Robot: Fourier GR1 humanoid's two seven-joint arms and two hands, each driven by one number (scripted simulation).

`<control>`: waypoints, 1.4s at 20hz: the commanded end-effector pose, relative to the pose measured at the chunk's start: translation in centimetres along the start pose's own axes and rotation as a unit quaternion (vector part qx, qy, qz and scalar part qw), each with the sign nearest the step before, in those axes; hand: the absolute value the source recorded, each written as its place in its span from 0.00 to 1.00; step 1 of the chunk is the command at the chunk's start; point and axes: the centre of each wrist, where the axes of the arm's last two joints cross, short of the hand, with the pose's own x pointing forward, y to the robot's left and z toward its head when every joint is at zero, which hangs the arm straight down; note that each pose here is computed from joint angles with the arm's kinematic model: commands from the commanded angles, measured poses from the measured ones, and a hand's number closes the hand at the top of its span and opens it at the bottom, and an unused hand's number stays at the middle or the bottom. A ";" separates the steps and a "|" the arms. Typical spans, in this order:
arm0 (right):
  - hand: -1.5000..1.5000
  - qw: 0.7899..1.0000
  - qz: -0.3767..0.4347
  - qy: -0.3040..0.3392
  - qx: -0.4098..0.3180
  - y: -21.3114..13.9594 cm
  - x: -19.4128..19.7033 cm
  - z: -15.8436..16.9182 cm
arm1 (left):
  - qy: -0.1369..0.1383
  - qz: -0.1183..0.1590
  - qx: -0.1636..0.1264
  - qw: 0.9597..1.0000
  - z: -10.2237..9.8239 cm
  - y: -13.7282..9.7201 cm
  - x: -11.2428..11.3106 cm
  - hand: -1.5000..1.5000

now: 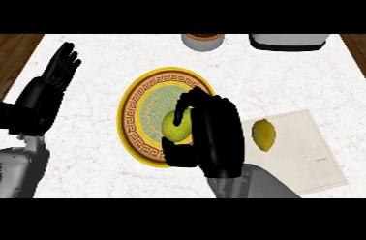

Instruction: Pick the pear from the placemat and place it in the plate

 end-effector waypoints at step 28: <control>0.00 0.984 -0.155 0.067 -0.053 9.2 -2.3 -11.6 | -0.015 0.007 -0.034 0.999 -0.5 -0.9 -0.4 0.50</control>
